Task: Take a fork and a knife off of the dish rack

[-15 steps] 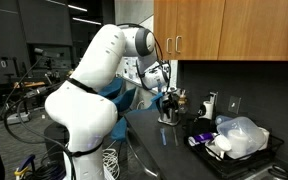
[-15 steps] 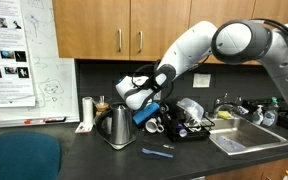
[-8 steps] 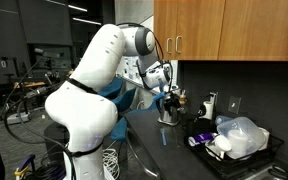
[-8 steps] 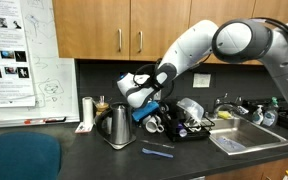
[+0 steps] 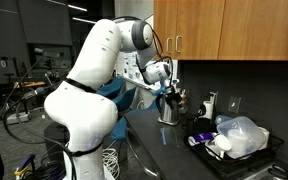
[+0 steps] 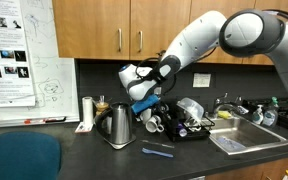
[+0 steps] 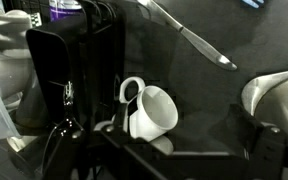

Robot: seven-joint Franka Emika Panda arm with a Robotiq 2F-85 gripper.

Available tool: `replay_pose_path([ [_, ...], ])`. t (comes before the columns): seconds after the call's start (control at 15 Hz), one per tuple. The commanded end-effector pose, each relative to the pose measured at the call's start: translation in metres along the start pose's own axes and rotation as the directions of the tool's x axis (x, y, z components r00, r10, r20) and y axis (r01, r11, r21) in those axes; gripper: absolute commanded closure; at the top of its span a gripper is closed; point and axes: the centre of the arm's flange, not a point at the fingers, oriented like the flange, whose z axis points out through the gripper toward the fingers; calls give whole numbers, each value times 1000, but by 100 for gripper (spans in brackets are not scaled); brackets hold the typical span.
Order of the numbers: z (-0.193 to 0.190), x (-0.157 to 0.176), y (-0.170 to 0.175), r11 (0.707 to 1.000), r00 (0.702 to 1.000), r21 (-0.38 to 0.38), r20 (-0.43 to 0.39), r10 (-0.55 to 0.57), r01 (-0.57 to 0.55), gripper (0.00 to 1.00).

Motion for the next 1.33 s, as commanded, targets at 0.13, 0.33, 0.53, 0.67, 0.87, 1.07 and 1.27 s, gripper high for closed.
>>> replay_pose_path([
  [0.13,0,-83,-12,999,995,3,95,38,-38,0],
  [0.33,3,-131,-24,998,984,8,166,61,-63,0],
  [0.53,16,-173,-25,996,971,9,222,85,-90,0],
  [0.67,33,-195,-15,995,963,0,252,97,-101,0],
  [0.87,38,-186,-28,997,965,-18,250,82,-80,0],
  [1.07,38,-186,-28,997,965,-18,250,82,-80,0],
  [1.27,38,-186,-28,997,965,-18,250,82,-80,0],
])
